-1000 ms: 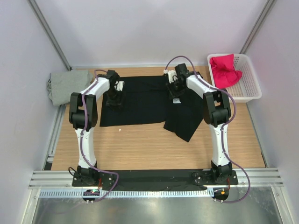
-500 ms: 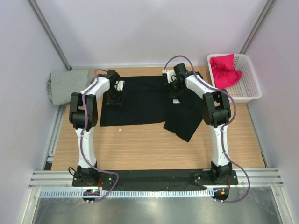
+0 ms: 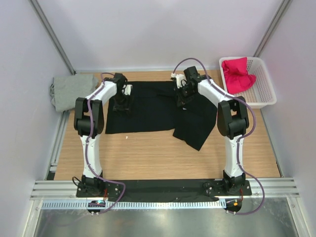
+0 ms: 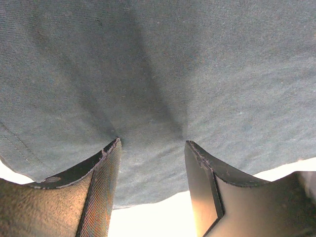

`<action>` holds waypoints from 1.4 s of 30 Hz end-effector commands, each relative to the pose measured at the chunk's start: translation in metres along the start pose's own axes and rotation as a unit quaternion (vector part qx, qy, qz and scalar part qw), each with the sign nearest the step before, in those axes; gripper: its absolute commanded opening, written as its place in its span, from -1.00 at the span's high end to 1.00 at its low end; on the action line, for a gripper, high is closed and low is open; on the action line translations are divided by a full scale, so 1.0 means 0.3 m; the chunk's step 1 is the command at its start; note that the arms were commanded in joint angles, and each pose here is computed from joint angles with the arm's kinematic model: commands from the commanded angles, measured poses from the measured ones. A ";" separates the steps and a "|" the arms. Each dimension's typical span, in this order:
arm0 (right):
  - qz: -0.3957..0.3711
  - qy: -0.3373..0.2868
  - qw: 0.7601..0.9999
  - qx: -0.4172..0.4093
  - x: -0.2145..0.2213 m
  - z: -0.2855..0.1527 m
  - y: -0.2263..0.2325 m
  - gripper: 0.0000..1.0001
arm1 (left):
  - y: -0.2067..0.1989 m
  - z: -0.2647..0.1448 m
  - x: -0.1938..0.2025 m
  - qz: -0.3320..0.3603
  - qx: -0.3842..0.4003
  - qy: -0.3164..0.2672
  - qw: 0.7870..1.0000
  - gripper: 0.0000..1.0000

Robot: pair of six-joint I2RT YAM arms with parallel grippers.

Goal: Fold and stack the t-shirts
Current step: Fold the tshirt

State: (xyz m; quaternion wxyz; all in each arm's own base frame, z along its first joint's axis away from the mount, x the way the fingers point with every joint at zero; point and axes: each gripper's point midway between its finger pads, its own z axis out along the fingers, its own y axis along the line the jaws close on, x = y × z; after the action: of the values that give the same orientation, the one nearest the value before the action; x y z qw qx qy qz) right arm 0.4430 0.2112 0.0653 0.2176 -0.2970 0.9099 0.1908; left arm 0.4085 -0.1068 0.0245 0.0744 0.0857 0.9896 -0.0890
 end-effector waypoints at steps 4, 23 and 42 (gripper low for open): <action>-0.003 -0.006 1.000 -0.004 -0.018 -0.079 0.040 0.02 | -0.026 -0.024 -0.053 0.005 0.011 -0.025 1.000 -0.12; 0.120 -0.124 0.982 0.077 -0.162 -0.160 -0.475 0.01 | 0.113 -0.076 -0.342 0.046 -0.054 -0.115 0.991 -0.18; 0.136 -0.097 0.975 0.149 -0.083 -0.068 -0.663 -0.09 | 0.268 0.030 -0.445 0.046 -0.136 -0.130 0.981 -0.29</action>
State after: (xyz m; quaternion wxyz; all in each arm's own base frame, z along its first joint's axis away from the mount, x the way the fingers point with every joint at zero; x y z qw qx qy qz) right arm 0.5542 0.0747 0.0362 0.2777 -0.1141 0.9438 0.1385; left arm 0.5417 -0.0611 0.0274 0.2032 0.1083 0.9730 0.0175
